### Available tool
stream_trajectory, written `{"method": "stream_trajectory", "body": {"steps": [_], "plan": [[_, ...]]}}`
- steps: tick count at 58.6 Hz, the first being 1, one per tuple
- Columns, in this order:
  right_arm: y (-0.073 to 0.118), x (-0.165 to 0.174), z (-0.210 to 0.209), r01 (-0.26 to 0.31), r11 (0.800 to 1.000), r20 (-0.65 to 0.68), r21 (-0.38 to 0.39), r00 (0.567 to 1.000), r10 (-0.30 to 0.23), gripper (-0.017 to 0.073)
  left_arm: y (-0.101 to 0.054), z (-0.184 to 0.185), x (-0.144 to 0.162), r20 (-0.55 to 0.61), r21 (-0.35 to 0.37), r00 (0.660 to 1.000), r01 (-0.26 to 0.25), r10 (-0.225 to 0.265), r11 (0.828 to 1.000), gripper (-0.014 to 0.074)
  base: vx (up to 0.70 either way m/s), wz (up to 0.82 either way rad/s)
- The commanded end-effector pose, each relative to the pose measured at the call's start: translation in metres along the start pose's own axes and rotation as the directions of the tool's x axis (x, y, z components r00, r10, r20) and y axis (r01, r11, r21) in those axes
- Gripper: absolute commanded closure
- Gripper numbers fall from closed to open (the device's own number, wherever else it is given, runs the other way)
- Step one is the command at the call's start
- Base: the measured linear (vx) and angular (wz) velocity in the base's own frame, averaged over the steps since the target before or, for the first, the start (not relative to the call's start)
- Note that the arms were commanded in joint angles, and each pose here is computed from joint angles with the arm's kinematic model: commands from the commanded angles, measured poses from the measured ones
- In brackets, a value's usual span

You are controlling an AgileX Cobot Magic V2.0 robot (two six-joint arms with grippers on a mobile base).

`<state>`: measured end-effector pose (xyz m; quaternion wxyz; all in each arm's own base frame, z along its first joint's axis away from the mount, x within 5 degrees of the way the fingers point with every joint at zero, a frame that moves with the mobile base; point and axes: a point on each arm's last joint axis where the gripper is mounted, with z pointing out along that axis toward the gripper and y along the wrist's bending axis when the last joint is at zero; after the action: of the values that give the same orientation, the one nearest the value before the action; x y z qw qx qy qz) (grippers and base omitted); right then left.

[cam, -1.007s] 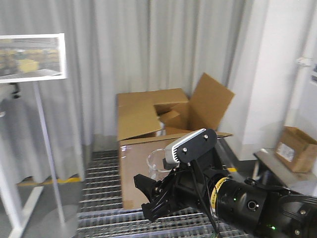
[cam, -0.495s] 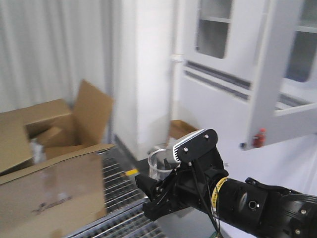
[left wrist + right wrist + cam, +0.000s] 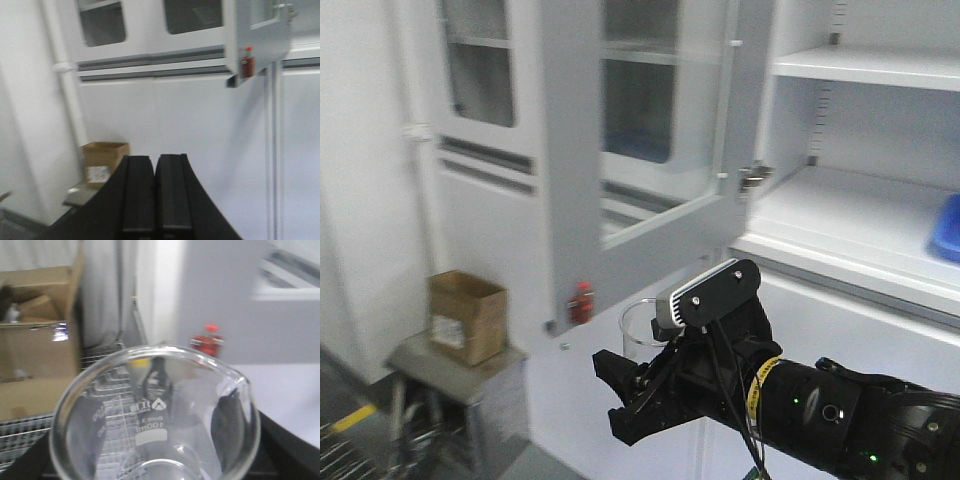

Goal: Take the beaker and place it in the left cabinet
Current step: 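Bring the held beaker over the blue tray on the shelf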

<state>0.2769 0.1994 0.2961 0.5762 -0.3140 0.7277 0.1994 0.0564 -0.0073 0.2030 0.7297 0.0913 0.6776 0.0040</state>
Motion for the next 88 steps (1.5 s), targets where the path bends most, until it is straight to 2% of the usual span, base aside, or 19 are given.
{"method": "stream_trajectory", "body": {"steps": [1, 39, 88], "plan": [[0.0022, -0.0263, -0.0098, 0.004, 1.0, 0.126, -0.028, 0.992, 0.0, 0.0561, 0.0, -0.0013, -0.0026, 0.077, -0.007, 0.997, 0.006, -0.006, 1.0, 0.0592, 0.18, -0.71], [0.0022, -0.0263, -0.0098, 0.004, 1.0, 0.126, -0.028, 0.992, 0.0, 0.0561, 0.0, -0.0013, -0.0026, 0.077, -0.007, 0.997, 0.006, -0.006, 1.0, 0.0592, 0.19, -0.65], [0.0023, -0.0264, -0.0098, 0.004, 1.0, 0.127, -0.028, 0.992, 0.0, 0.0561, 0.0, -0.0013, -0.0026, 0.077, -0.007, 0.997, 0.006, -0.006, 1.0, 0.0592, 0.21, -0.25]]}}
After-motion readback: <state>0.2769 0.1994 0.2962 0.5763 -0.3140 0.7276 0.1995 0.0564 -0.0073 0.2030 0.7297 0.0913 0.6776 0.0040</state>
